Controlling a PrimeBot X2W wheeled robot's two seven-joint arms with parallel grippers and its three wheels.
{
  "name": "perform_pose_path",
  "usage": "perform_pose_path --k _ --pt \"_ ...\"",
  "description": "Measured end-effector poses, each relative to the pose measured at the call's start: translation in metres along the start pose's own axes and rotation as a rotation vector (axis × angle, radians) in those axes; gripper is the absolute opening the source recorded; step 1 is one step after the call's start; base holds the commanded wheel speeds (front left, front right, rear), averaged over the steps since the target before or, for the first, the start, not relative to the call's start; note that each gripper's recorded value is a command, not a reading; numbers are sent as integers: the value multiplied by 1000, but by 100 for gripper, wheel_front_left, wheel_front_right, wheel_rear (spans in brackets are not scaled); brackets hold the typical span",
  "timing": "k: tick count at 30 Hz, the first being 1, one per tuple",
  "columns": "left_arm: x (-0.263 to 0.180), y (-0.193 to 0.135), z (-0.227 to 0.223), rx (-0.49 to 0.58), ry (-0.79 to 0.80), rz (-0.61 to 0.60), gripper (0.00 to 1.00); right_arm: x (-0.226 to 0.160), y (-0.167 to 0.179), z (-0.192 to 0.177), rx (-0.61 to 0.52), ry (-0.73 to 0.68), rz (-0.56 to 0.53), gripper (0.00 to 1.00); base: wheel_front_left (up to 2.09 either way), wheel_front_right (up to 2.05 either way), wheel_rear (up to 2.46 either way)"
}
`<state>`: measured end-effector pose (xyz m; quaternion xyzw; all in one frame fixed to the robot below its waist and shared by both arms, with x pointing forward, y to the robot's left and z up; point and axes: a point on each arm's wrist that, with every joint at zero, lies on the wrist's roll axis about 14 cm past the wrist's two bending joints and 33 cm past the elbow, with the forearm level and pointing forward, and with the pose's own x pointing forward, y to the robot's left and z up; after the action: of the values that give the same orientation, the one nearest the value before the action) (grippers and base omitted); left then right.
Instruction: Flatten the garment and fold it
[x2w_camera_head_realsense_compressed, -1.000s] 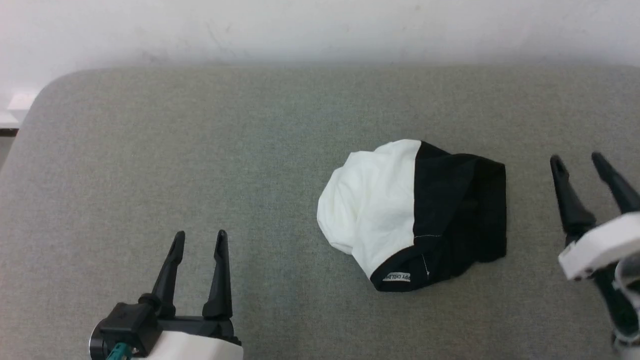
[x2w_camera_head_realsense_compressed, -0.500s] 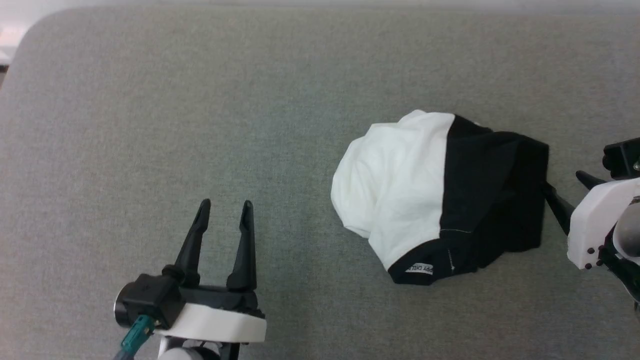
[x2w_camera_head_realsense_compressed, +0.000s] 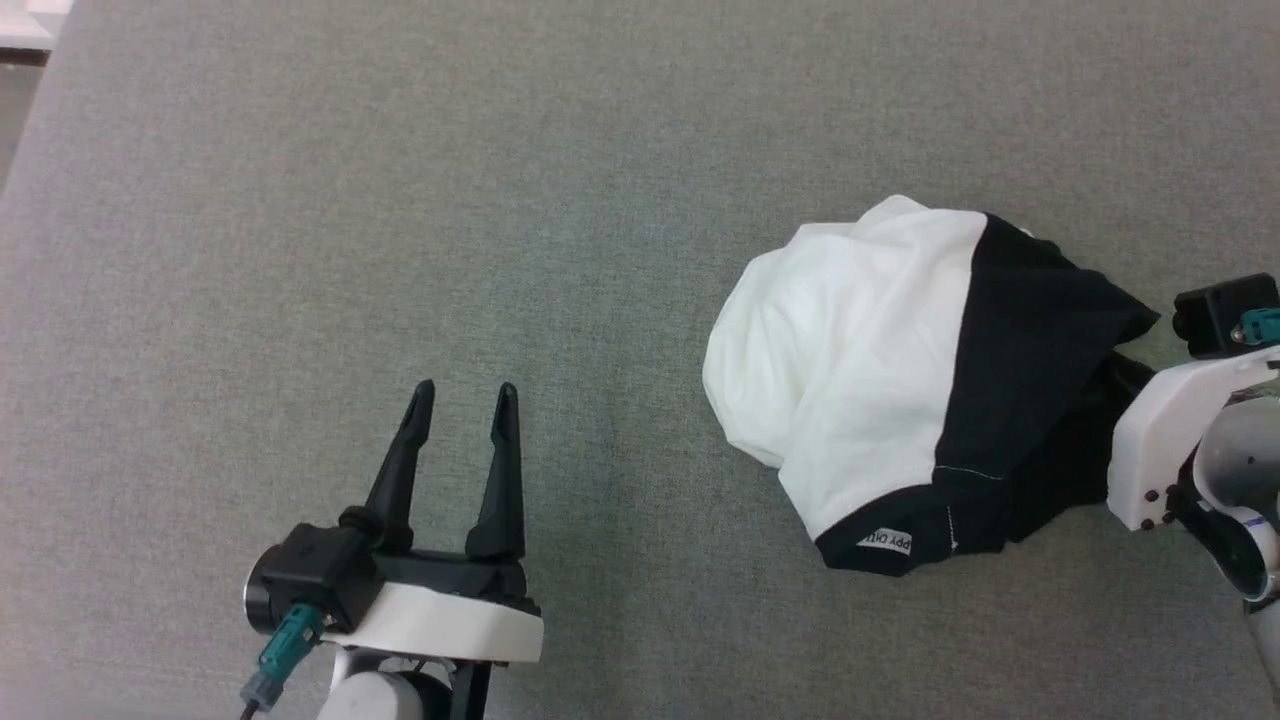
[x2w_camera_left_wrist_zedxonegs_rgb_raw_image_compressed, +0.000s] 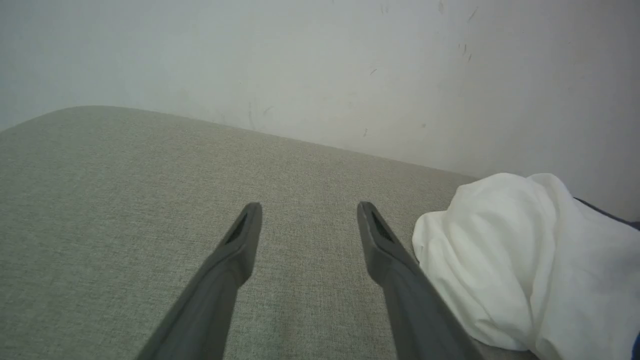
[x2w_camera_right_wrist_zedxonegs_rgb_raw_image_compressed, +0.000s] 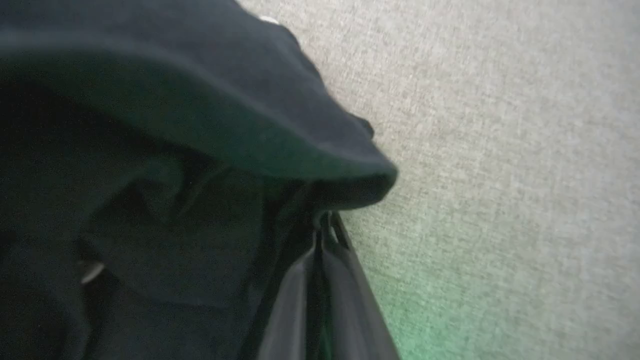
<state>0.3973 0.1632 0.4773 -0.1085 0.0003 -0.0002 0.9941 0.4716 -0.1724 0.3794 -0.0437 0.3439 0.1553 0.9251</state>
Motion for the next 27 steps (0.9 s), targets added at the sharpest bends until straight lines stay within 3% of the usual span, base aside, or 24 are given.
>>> perform_pose_path --k 5,8,12,16,20,27 --pt "-5 3 10 -2 -25 6 100 -11 -3 33 -37 -114 -14 0 0 0 0" --pt "-14 4 15 -3 -37 11 100 -33 -21 79 -147 -231 -73 0 0 0 0" --pt "-23 1 28 -6 -72 -3 100 -86 -65 137 -311 -358 -228 0 0 0 0" --pt "-30 -2 38 0 -102 -13 100 -137 -122 156 -364 -383 -412 0 0 0 0" --pt "-35 -1 40 1 -107 -11 100 -158 -168 125 -294 -308 -525 0 0 0 0" --pt "-34 6 29 23 -66 3 100 -122 -170 -14 -86 0 -491 0 0 0 0"
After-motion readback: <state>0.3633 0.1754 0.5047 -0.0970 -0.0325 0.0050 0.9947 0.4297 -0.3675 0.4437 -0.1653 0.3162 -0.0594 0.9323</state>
